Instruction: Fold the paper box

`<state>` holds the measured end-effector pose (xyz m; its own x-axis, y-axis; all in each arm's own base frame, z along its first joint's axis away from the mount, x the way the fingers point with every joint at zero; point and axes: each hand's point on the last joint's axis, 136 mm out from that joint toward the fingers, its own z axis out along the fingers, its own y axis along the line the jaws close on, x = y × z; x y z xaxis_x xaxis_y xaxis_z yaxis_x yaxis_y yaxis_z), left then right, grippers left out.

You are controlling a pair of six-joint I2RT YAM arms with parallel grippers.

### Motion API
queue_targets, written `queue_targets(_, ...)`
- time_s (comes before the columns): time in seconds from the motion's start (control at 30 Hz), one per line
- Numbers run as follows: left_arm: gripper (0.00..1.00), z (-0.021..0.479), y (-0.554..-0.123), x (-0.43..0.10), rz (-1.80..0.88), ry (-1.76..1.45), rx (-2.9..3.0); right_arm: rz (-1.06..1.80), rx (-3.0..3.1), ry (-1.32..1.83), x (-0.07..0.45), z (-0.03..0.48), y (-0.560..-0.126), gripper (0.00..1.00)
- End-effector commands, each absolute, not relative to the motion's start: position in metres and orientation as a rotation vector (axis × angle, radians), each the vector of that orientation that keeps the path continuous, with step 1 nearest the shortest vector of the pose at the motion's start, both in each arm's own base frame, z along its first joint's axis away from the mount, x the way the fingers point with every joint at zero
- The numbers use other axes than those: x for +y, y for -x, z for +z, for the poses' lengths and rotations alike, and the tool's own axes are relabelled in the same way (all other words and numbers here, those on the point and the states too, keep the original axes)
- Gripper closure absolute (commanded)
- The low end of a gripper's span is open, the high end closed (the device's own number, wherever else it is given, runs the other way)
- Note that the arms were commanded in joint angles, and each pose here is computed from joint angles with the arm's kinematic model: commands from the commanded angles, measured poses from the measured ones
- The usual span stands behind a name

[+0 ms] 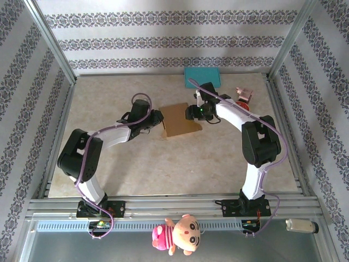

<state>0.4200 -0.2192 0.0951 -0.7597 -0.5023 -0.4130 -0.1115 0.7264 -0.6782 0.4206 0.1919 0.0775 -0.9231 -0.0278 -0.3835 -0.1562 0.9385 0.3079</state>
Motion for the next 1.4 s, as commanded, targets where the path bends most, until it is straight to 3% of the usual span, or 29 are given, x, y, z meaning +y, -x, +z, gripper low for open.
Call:
queue_targets(0.0,0.81,0.055,-0.402,-0.220,-0.839,0.441,2.420,0.302,2.729,0.191,0.181,0.061,-0.415,0.32)
queue_targets(0.17,0.80,0.078,-0.406,-0.216,-0.798,0.365,2.372,0.358,2.657,0.178,0.188,0.100,-0.424,0.29)
queue_targets(0.33,0.61,0.138,-0.423,-0.211,-0.790,0.319,2.245,0.572,2.558,0.104,0.202,0.143,-0.444,0.26)
queue_targets(0.5,0.47,0.133,-0.433,-0.230,-0.973,0.338,2.252,0.633,2.584,0.033,0.200,0.124,-0.454,0.25)
queue_targets(0.57,0.47,0.120,-0.434,-0.237,-1.003,0.339,2.288,0.655,2.607,0.023,0.202,0.114,-0.453,0.25)
queue_targets(0.77,0.58,0.071,-0.429,-0.239,-0.998,0.371,2.377,0.685,2.707,0.009,0.205,0.074,-0.440,0.26)
queue_targets(0.83,0.62,0.054,-0.425,-0.238,-0.995,0.386,2.408,0.714,2.741,-0.004,0.208,0.061,-0.433,0.32)
queue_targets(0.93,0.67,0.044,-0.420,-0.239,-1.033,0.408,2.403,0.764,2.746,-0.017,0.213,0.052,-0.429,0.55)
queue_targets(1.03,0.68,0.053,-0.421,-0.240,-1.058,0.404,2.367,0.785,2.742,-0.030,0.213,0.049,-0.430,0.72)
queue_targets(1.23,0.66,0.075,-0.426,-0.217,-0.968,0.400,2.336,0.832,2.748,-0.084,0.204,0.039,-0.428,0.74)
queue_targets(1.37,0.53,0.097,-0.431,-0.197,-0.877,0.354,2.285,0.841,2.743,-0.083,0.197,0.036,-0.426,0.74)
